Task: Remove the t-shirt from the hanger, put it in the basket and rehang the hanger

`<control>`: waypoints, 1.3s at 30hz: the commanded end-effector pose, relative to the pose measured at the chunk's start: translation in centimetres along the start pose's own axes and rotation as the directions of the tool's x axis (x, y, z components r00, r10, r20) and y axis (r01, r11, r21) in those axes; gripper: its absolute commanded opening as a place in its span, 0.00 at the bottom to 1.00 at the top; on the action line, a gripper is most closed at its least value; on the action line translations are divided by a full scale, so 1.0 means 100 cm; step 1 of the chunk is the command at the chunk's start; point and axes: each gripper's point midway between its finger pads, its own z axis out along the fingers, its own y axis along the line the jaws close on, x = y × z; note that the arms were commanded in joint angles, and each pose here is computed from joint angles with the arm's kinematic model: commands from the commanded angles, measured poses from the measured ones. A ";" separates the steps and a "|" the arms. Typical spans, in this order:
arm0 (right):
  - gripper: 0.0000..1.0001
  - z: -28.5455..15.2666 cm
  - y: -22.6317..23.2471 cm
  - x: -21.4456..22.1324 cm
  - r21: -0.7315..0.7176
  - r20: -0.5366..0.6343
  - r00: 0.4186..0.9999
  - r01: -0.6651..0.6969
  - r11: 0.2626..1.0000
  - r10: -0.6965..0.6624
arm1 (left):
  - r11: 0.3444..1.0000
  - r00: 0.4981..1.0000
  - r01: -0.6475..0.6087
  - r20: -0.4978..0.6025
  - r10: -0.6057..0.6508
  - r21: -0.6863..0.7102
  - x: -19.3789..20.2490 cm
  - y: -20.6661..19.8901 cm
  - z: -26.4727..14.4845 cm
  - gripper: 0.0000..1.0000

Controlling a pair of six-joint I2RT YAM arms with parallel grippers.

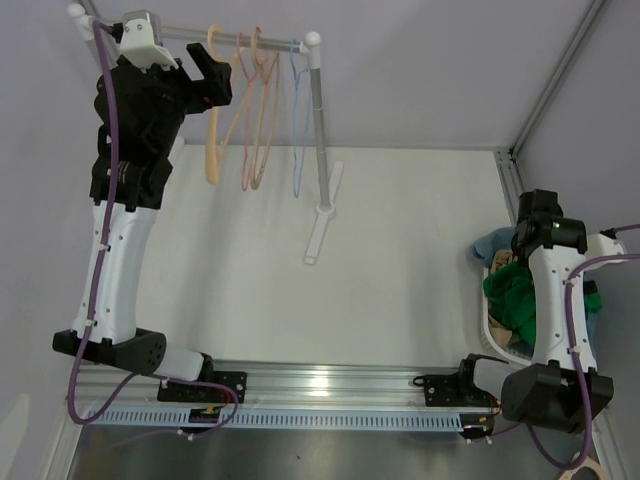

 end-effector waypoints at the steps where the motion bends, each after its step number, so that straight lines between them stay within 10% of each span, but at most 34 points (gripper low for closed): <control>1: 0.99 -0.015 -0.029 0.004 0.056 -0.034 0.995 0.099 0.994 -0.097 | 1.000 1.000 0.022 0.021 -0.022 0.009 -0.011 -0.010 -0.018 0.99; 12: 0.99 -0.065 0.013 -0.024 -0.291 0.016 0.993 0.119 0.949 -0.120 | 0.999 0.999 0.020 0.038 -0.022 0.041 -0.012 -0.025 -0.033 1.00; 18: 0.99 -0.140 0.105 -0.034 -0.820 0.119 0.986 0.164 0.548 -0.117 | 0.995 1.000 0.029 0.009 -0.030 0.095 -0.007 -0.035 -0.055 0.99; 30: 1.00 -0.191 0.230 0.014 -0.949 0.262 0.904 0.304 0.079 -0.337 | 0.996 0.999 0.016 -0.035 -0.013 0.085 0.072 -0.009 -0.152 1.00; 39: 0.99 -0.217 0.204 0.062 -0.953 0.293 0.855 0.226 -0.201 -0.428 | 0.999 0.982 0.033 -0.185 -0.031 0.004 0.171 0.029 -0.198 0.99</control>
